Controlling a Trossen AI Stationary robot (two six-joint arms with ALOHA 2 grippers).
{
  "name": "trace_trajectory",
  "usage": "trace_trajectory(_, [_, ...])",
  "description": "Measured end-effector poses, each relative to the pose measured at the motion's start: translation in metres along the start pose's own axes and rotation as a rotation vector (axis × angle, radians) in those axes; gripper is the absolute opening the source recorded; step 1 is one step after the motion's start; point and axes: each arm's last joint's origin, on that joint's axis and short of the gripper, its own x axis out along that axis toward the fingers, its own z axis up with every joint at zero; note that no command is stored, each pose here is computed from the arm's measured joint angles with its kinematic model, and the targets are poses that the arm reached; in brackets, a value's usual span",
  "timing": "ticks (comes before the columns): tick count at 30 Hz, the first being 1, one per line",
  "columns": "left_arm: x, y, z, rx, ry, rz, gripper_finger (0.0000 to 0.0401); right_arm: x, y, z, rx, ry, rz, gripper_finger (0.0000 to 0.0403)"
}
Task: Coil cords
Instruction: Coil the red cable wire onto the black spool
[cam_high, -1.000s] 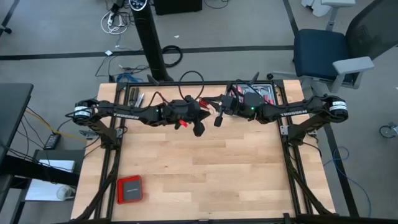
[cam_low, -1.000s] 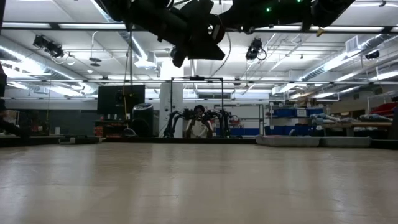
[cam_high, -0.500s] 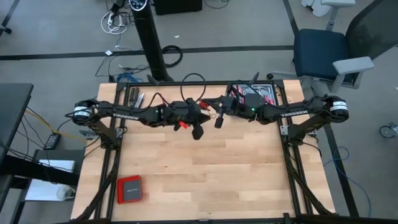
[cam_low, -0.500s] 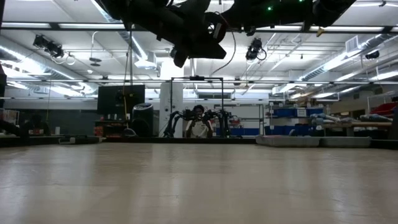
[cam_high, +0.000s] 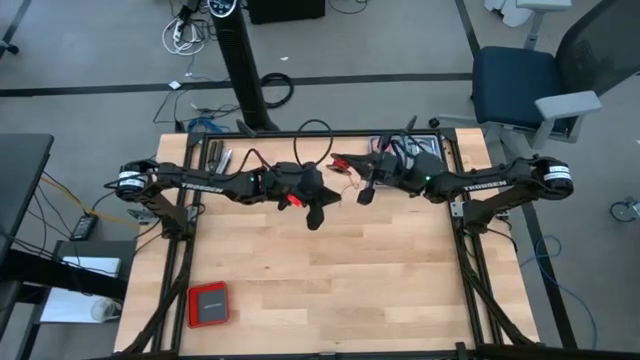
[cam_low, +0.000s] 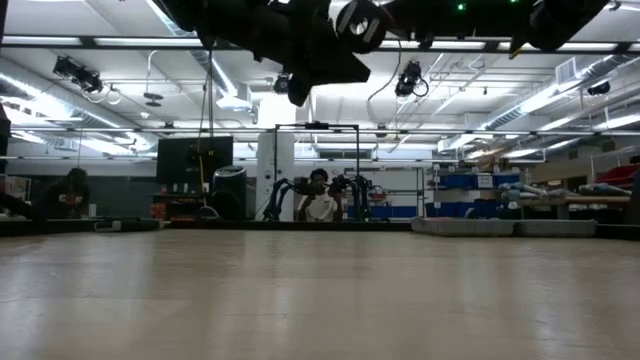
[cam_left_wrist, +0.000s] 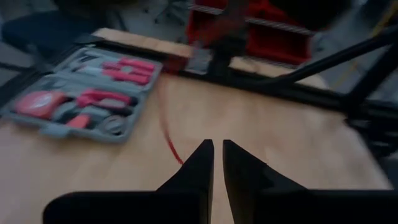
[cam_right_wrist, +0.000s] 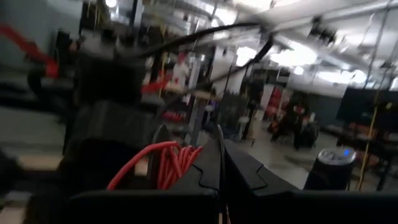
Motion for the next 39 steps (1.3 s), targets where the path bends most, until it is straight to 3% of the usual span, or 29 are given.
trace_trajectory(5, [0.000,-0.003,0.003,-0.059,-0.026,-0.065,0.0040,-0.002,0.000,0.000,-0.006,-0.023,-0.005,0.0004])
trace_trajectory(18, [0.004,-0.004,0.009,-0.072,-0.134,-0.020,0.0071,-0.003,0.003,0.005,0.003,-0.076,0.001,0.0004])
trace_trajectory(23, [0.015,0.000,-0.001,-0.101,-0.113,0.026,0.0077,-0.004,0.004,0.008,-0.011,-0.089,-0.018,0.0004])
trace_trajectory(39, [0.039,0.003,-0.018,-0.128,-0.144,0.009,0.0076,-0.004,0.008,0.007,-0.022,-0.075,-0.002,0.0004])
